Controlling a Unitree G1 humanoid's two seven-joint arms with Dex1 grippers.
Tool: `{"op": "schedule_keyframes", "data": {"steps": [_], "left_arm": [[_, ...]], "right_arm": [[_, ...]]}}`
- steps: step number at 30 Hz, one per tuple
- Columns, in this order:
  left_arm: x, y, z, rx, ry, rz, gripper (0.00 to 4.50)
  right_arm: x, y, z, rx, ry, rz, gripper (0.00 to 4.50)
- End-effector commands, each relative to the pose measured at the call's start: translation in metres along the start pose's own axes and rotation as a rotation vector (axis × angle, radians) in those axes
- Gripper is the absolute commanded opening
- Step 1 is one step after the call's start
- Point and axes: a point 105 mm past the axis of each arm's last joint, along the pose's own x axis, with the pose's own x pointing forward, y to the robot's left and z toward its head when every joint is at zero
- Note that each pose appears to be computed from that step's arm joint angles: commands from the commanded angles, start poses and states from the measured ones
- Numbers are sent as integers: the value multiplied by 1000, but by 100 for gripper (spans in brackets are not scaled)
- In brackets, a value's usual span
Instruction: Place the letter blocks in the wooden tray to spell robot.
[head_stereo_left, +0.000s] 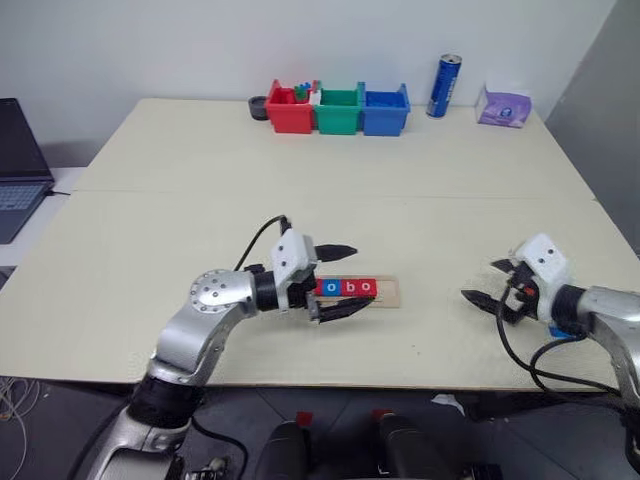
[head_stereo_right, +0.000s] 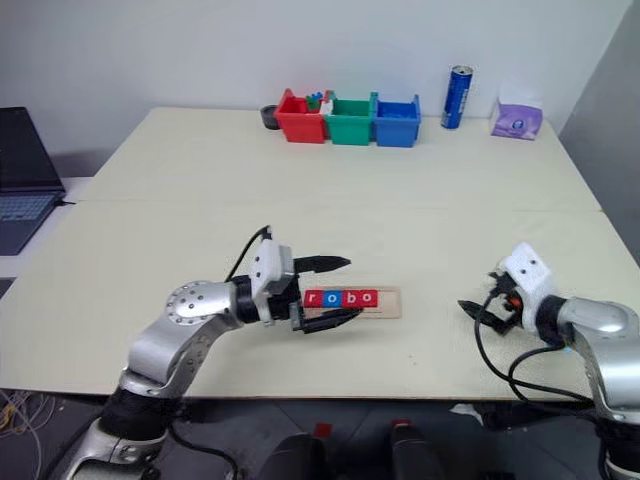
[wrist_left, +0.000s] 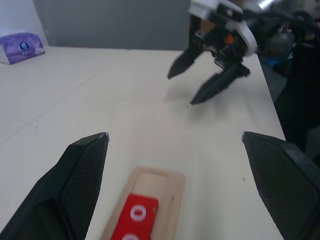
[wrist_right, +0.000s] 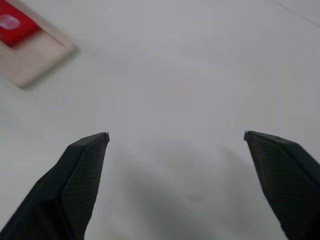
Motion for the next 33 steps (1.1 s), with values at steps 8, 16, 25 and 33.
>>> {"op": "schedule_keyframes", "data": {"steps": [8, 16, 25, 33], "left_arm": [[31, -13, -5, 76, -9, -103, 450], [39, -16, -5, 96, -8, -145, 450], [42, -26, -6, 110, 0, -196, 450], [40, -24, -3, 101, -8, -189, 450]], "right_arm": [[-43, -21, -18, 276, 47, -448, 449], [-48, -16, -40, 402, 132, -556, 449], [-48, -14, -56, 509, 159, -593, 449], [-37, -11, -63, 535, 166, -558, 432]]}}
